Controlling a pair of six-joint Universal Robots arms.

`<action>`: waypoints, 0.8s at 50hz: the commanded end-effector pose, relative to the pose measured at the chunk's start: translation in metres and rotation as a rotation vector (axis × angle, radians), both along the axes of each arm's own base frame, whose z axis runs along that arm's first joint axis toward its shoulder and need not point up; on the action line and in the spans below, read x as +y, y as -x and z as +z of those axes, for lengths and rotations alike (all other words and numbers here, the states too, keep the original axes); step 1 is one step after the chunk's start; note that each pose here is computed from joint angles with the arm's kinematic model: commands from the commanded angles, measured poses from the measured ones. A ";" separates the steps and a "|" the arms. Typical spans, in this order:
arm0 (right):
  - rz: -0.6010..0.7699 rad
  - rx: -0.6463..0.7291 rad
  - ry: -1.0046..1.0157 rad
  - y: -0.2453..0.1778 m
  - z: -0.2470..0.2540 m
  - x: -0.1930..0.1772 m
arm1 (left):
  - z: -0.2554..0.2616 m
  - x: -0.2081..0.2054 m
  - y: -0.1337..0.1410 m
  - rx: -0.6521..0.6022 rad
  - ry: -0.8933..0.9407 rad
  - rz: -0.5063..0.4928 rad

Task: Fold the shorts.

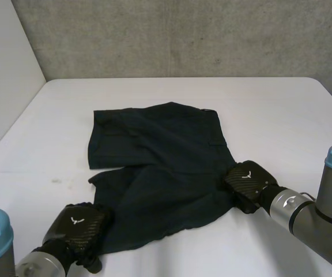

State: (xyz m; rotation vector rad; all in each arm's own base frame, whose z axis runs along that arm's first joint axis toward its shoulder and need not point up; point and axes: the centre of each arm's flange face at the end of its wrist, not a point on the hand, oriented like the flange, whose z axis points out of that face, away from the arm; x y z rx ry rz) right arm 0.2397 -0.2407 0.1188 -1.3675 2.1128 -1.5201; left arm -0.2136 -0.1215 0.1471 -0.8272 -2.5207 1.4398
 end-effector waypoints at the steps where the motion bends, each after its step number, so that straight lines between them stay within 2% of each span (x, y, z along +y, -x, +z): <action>1: -0.041 0.000 -0.009 0.003 0.002 0.000 | -0.009 -0.009 0.006 0.004 0.016 -0.002; 12: -0.079 0.012 -0.010 0.007 0.010 0.000 | -0.014 -0.019 0.012 0.032 0.064 -0.005; 19: -0.048 0.065 -0.045 0.011 0.038 0.019 | 0.020 -0.016 0.014 0.073 0.180 -0.034; 27: 0.002 0.204 -0.030 0.025 0.081 0.042 | 0.061 0.010 -0.001 0.002 0.193 -0.075; 35: 0.097 0.429 -0.190 0.050 0.098 0.070 | 0.064 0.043 -0.020 -0.199 -0.006 -0.150; 40: 0.080 0.412 -0.130 0.047 0.102 0.055 | 0.065 0.029 -0.015 -0.201 0.058 -0.157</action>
